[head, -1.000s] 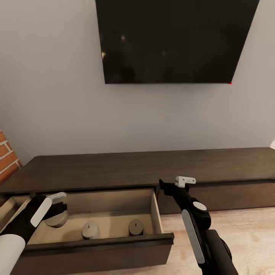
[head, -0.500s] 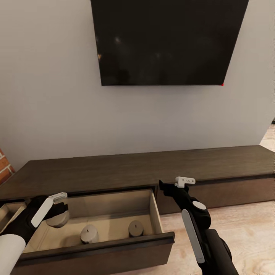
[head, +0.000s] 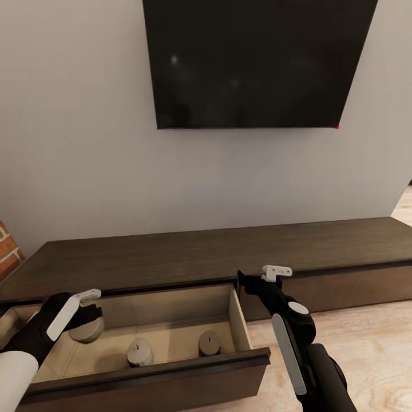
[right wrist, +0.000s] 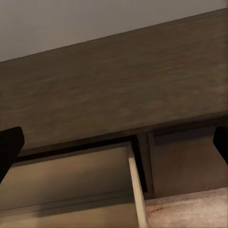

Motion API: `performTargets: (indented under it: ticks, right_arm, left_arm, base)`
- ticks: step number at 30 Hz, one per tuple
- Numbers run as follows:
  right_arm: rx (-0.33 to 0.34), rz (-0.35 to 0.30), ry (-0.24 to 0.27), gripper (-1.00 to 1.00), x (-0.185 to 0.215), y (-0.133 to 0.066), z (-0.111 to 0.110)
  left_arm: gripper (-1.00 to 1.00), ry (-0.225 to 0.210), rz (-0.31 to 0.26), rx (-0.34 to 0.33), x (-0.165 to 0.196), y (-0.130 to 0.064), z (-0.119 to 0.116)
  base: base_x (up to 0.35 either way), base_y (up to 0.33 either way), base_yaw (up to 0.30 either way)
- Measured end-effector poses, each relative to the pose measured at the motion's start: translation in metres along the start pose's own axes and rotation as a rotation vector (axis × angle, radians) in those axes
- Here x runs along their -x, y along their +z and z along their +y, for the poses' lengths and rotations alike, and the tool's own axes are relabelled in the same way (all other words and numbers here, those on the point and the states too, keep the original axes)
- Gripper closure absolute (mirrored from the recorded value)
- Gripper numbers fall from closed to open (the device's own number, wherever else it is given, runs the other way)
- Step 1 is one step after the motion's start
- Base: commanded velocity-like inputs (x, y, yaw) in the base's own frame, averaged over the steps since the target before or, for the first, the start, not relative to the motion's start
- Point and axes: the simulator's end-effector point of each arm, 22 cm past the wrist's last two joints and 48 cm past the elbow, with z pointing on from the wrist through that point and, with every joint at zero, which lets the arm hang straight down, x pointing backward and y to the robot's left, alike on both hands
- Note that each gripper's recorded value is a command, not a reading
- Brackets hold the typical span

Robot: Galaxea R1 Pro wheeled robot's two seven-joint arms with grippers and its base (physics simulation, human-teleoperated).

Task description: Place each of the two pumpkins and all three candles from the living room inside a cabinet in the living room (use any cabinet), then make sure every cabinet is closed, and position the cauldron so it is next to a table in the living room.

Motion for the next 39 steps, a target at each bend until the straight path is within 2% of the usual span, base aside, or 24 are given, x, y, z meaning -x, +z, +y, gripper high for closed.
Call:
performTargets:
  ticks: [5,12,17,24,30,34,39]
  right_arm:
    - [-0.006,-0.001,0.002,-1.0,0.001,0.0,-0.003]
    - [-0.02,0.026,0.009,-1.0,-0.014,0.009,-0.012]
    - [-0.074,0.044,0.042,-1.0,-0.023,0.013,-0.041]
    - [-0.093,0.07,0.05,-1.0,-0.038,0.021,-0.051]
    - [-0.127,0.091,0.067,-1.0,-0.05,0.025,-0.07]
    - [-0.17,0.104,0.09,-1.0,-0.058,0.027,-0.092]
    - [-0.239,0.165,0.133,-1.0,-0.078,0.025,-0.128]
  left_arm:
    - [1.0,0.007,0.018,0.002,-0.004,0.0,0.0]
    - [1.0,0.017,0.05,0.013,-0.016,0.013,-0.001]
    - [1.0,0.034,0.063,0.024,-0.023,0.023,-0.001]
    - [1.0,0.04,0.081,0.035,-0.031,0.035,0.001]
    - [1.0,0.045,0.1,0.043,-0.039,0.045,0.001]
    - [1.0,0.043,0.099,0.047,-0.041,0.052,0.001]
    - [1.0,0.042,0.103,0.053,-0.046,0.061,0.002]
  base:
    - [0.0,0.004,0.0]
    - [0.0,0.0,0.0]
    - [0.0,0.0,0.0]
    - [0.0,0.0,0.0]
    - [0.0,0.0,0.0]
    - [0.0,0.0,0.0]
    - [0.0,0.0,0.0]
